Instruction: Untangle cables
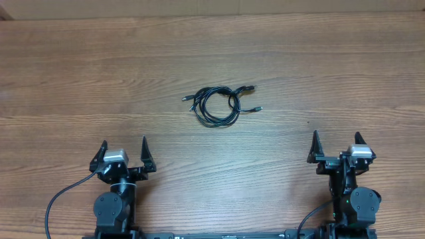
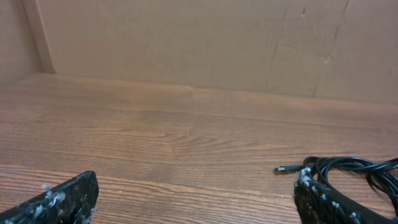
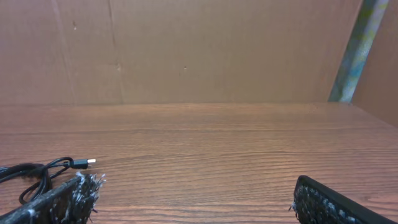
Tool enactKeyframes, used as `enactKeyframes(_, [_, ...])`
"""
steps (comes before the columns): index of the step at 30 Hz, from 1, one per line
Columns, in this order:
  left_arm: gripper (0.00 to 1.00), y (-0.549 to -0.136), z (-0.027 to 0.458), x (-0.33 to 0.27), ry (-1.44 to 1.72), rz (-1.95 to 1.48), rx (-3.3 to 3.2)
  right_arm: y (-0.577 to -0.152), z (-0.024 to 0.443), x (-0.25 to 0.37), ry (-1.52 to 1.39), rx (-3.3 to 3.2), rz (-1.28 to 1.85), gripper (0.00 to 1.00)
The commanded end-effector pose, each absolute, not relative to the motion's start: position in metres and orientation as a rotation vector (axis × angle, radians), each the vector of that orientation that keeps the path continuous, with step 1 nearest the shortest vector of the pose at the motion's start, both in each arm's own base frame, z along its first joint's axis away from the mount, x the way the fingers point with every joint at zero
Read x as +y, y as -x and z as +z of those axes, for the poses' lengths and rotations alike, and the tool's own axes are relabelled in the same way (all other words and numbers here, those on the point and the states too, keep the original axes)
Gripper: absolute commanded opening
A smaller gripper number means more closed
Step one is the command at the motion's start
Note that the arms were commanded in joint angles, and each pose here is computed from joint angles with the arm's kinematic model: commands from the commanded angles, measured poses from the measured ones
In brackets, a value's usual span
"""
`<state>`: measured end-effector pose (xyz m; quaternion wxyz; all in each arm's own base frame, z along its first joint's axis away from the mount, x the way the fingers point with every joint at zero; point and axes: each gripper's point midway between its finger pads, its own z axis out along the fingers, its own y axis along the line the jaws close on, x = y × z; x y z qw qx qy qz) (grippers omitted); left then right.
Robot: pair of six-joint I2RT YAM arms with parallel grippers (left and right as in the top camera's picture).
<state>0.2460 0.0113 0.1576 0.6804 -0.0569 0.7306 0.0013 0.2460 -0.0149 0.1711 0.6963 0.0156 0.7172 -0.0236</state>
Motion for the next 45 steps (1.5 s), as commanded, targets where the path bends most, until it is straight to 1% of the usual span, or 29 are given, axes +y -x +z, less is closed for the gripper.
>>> enactKeyframes(1, [1.0,-0.245,0.158,0.016,0.151,0.018,1.63,-0.246,0.17,-0.014,-0.029,1.595,-0.054,1.0])
enactKeyframes(24, [1.0,-0.245,0.158,0.016,0.151,0.017,1.63,-0.246,0.17,-0.014,-0.027,1.595,-0.051,1.0])
enactKeyframes(30, [1.0,-0.246,0.158,0.015,0.148,0.013,1.631,-0.245,0.174,0.015,-0.179,1.58,0.359,1.0])
enactKeyframes(34, [1.0,-0.246,0.157,0.008,0.117,-0.02,1.638,-0.245,0.175,0.015,-0.214,1.575,0.399,1.0])
enactKeyframes(37, [1.0,-0.246,0.157,0.008,0.117,-0.02,1.638,-0.244,0.183,0.024,-0.184,1.549,0.455,1.0])
enactKeyframes(41, [0.99,-0.246,0.157,-0.011,0.049,-0.123,1.646,-0.241,0.177,0.037,-0.131,1.585,0.52,1.0])
enactKeyframes(45, [1.0,-0.244,0.153,-0.011,0.052,-0.121,1.698,-0.235,0.178,0.046,-0.112,1.652,0.564,1.0])
